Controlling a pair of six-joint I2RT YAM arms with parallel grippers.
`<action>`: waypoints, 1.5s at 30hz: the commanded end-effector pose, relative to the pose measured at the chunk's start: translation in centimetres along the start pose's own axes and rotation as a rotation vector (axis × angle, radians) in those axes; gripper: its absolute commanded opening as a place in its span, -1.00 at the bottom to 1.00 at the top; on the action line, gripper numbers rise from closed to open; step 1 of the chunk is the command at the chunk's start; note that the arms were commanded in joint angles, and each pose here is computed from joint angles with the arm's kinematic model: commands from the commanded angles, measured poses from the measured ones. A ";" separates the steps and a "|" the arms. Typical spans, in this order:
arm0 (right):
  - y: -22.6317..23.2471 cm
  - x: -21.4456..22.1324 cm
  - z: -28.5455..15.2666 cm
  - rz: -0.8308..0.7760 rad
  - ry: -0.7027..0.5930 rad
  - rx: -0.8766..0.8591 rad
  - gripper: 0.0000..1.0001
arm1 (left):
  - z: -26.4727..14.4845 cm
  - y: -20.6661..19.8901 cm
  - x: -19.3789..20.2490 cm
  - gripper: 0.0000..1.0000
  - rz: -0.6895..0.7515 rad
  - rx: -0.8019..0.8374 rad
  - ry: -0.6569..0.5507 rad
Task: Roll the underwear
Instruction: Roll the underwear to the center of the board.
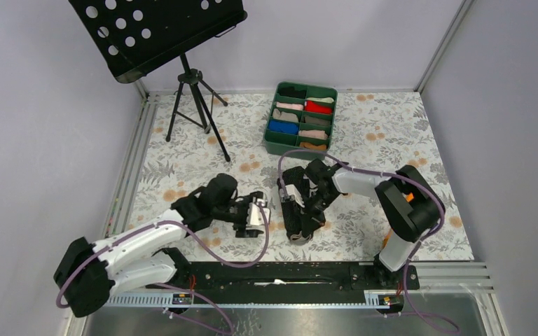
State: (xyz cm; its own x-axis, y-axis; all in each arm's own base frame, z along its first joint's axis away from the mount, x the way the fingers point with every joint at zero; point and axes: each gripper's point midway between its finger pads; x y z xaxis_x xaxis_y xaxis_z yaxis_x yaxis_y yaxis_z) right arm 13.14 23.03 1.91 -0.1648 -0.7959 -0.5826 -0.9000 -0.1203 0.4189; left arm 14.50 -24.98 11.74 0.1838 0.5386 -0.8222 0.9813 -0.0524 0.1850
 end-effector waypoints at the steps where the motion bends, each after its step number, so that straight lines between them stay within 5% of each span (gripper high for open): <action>1: -0.1 2.0 -0.1 0.214 0.056 -0.080 -1.00 | 2.7 0.8 -2.4 0.45 0.163 0.036 -0.126; 19: -1.5 1.9 -0.6 0.331 0.039 -0.127 -1.00 | 11.0 -3.9 -3.1 0.34 0.021 0.219 -0.205; 28: -1.5 1.9 -0.6 0.327 0.038 -0.125 -1.00 | 14.8 -2.2 -1.5 0.18 -0.009 0.095 -0.119; 32: -1.6 1.9 -0.6 0.333 0.039 -0.126 -1.00 | 14.8 -2.2 -1.7 -0.04 -0.013 0.097 -0.119; 38: -1.8 1.7 -0.6 0.339 0.035 -0.113 -0.98 | 14.4 -1.6 -1.7 -0.64 -0.085 0.092 -0.097; 42: -2.5 0.1 -2.0 0.360 -0.007 -0.071 -0.65 | 13.7 -0.9 -0.8 -0.98 -0.216 0.110 -0.064; 45: -3.2 -2.6 -6.0 0.356 -0.101 -0.019 -0.39 | 12.8 0.2 -0.9 -1.00 -0.341 0.111 -0.078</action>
State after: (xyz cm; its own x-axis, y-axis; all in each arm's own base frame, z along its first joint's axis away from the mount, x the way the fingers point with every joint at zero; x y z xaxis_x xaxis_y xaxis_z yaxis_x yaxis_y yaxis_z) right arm 14.79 22.63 2.45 -0.4923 -0.7750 -0.3963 -0.7063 0.0895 0.7022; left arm 13.37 -36.04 3.13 -0.0103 0.5284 -0.8489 0.9974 -0.0546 -0.0461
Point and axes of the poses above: each gripper's point midway between its finger pads, its own z axis out along the fingers, its own y axis along the line the jaws close on, x = y × z, and after that the axes turned 3 degrees about -z, right-handed
